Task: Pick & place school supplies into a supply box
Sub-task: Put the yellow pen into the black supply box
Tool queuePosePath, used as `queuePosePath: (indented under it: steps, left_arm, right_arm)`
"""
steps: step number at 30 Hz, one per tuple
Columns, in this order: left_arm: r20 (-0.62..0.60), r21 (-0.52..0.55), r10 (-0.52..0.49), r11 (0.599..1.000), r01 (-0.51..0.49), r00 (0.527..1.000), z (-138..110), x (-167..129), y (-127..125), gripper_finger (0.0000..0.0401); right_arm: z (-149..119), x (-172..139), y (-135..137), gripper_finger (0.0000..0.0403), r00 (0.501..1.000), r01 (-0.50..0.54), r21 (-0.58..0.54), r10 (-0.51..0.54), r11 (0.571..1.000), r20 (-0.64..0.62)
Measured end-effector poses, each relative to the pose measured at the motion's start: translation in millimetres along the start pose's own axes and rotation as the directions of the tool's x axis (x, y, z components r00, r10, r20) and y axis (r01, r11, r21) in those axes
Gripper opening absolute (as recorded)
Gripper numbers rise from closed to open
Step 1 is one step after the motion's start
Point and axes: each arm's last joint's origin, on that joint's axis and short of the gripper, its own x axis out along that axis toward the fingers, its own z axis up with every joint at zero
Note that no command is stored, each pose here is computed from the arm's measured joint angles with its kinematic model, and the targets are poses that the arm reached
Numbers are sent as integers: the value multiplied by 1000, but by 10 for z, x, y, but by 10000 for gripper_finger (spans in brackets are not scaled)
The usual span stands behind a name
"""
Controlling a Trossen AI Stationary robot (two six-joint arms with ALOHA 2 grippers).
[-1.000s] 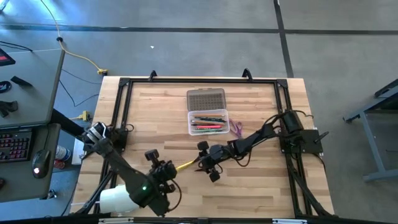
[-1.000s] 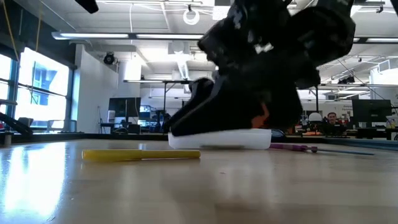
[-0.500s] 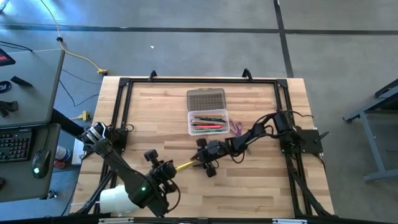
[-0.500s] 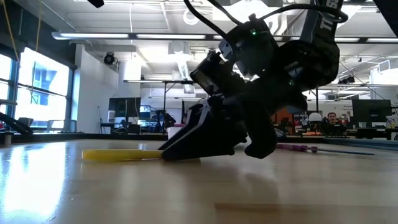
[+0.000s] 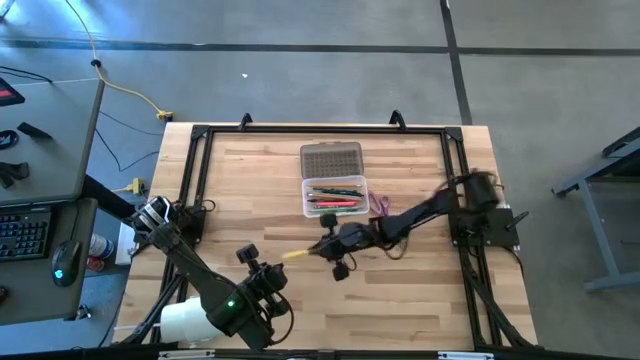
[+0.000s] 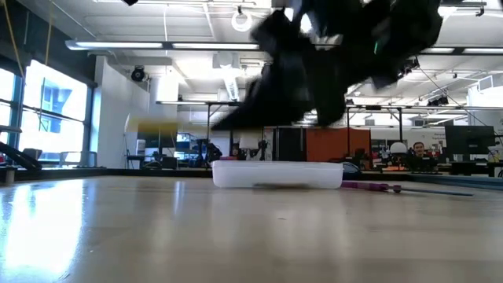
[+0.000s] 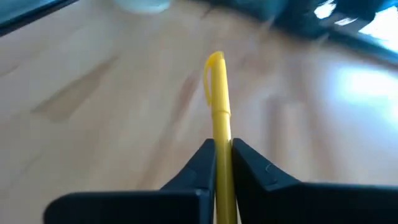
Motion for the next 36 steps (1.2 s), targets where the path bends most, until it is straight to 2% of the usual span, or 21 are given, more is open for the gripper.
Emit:
queuePosePath:
  steps: [3,6,9,14,18,20,28,33,36]
  left_arm:
    - [2,-6,-8,1000,8,1000,3,0,-10,47]
    - [3,-18,-20,1000,20,1000,7,1,-26,46]
    - [3,-30,-32,999,32,999,12,0,-39,44]
    - [10,-48,-47,998,48,999,20,-1,-60,47]
    - [18,-35,-45,998,46,999,24,0,-60,44]
    - [22,-22,-46,999,46,999,26,0,-62,45]
    - [35,-32,-73,997,74,997,43,-3,-99,44]
    - [36,-12,-76,997,76,996,44,-3,-102,47]
    - [36,-12,-76,997,77,996,44,-3,-102,46]
  right_arm:
    - [231,-252,-41,9,980,184,-85,-189,979,-65]
    - [359,-525,-138,19,904,375,-155,-398,914,-159]
    - [414,-797,-242,31,828,467,-166,-495,868,-262]
    - [251,-1061,-383,19,749,477,-89,-457,874,-480]
    - [99,-1075,-512,10,679,518,-55,-450,854,-580]
    - [66,-1032,-558,13,676,527,-47,-452,848,-582]
    - [-66,-777,-725,36,751,459,22,-374,888,-545]
    - [-215,-675,-782,24,737,456,45,-349,889,-579]
    - [-262,-649,-817,26,717,501,64,-373,863,-589]
